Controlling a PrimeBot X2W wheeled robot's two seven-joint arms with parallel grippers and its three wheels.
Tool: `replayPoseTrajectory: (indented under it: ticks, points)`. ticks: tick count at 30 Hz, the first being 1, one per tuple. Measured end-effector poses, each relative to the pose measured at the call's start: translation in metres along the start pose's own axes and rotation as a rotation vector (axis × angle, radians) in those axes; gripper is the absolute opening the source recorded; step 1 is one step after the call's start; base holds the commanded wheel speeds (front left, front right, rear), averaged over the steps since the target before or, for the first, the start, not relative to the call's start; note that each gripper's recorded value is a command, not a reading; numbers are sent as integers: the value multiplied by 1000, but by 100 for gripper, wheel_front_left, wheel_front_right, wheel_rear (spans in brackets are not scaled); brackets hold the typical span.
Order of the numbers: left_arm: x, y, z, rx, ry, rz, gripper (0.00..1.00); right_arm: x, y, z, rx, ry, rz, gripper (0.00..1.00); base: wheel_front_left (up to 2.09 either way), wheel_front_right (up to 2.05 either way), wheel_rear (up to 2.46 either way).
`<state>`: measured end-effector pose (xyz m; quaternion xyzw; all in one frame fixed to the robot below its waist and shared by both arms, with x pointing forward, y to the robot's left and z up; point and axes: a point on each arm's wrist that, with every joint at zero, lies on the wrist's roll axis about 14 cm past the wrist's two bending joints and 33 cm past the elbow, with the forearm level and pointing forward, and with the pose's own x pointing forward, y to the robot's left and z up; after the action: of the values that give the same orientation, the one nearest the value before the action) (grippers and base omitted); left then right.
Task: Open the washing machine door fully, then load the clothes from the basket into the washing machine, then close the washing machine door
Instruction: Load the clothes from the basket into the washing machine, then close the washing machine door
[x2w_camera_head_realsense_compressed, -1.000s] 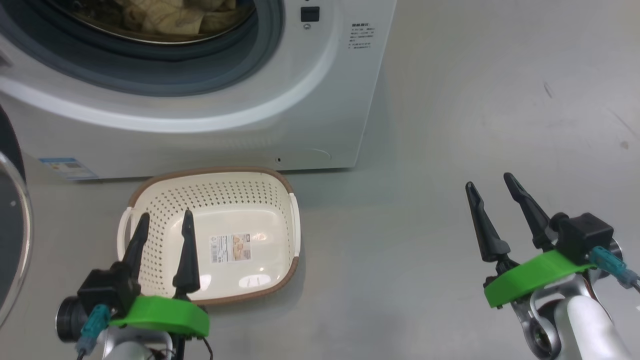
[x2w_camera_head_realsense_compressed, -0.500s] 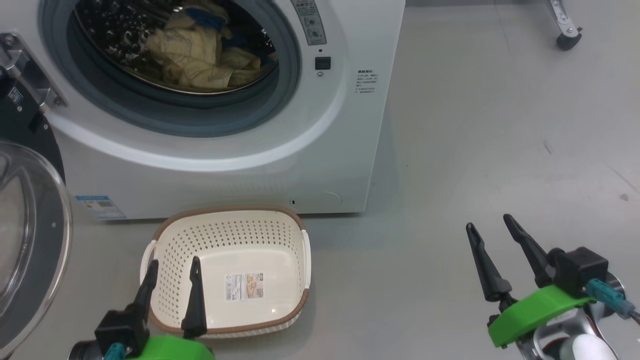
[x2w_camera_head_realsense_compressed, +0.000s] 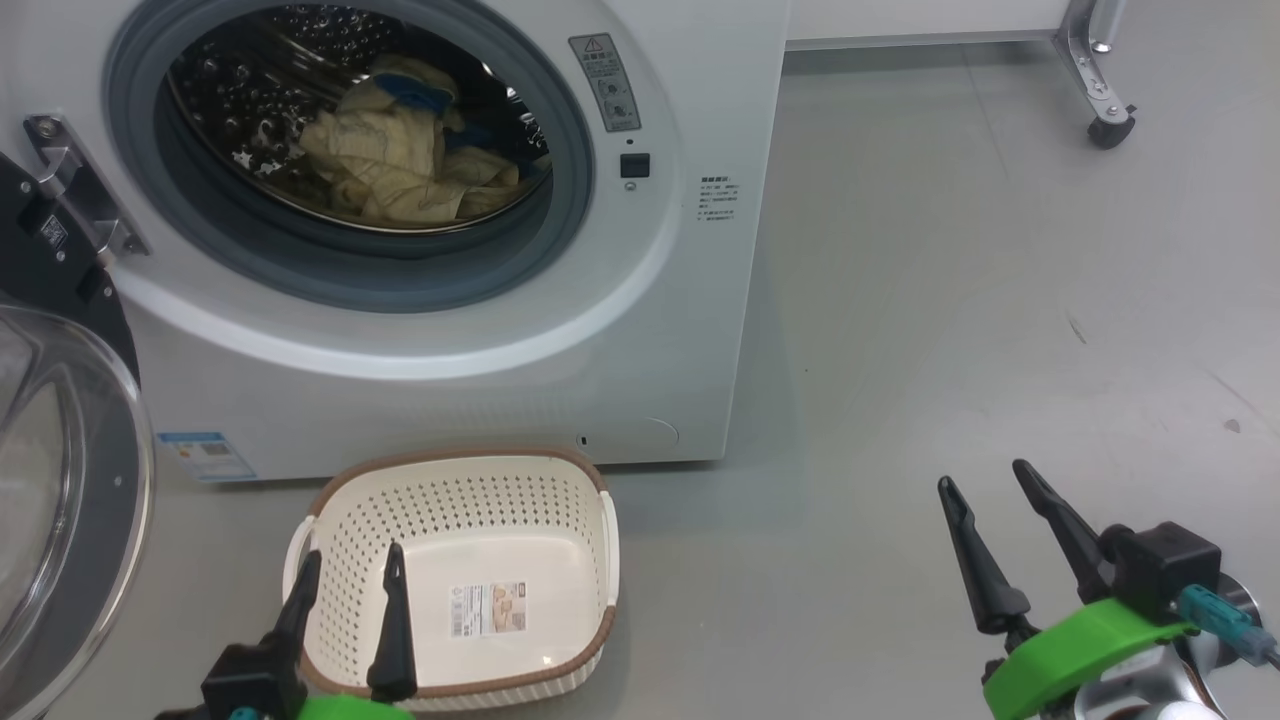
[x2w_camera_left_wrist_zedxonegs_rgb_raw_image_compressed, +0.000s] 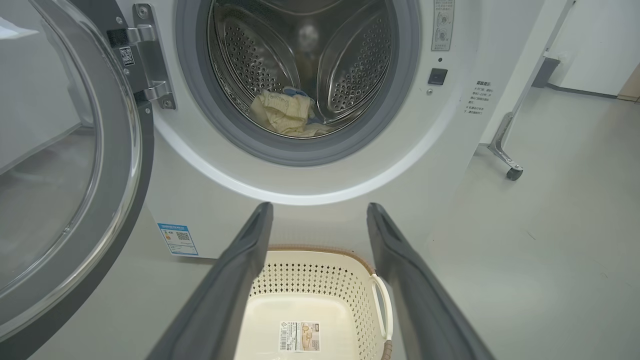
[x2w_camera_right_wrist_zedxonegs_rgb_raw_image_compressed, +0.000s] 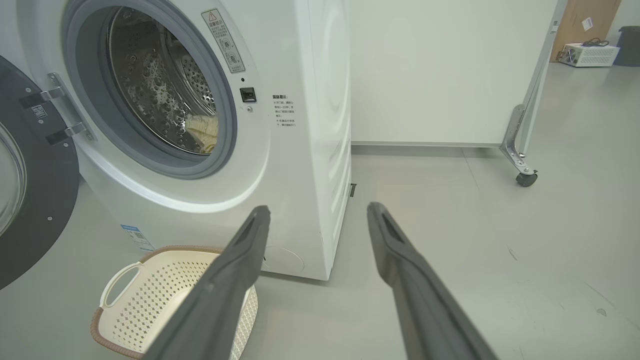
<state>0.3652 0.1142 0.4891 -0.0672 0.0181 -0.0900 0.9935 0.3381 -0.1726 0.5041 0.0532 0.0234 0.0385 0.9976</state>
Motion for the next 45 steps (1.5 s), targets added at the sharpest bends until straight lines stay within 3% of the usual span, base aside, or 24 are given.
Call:
replayPoseTrajectory:
  ticks: [26, 45]
  points:
    - [-2, -2, -4, 24, 7, -10, 100, -1, 3, -2, -5, 11, 6, 100, -6, 6, 0]
    - [-1, -1, 1, 23, -7, -5, 100, 0, 4, -2, -4, 10, 13, 100, -152, 152, 0]
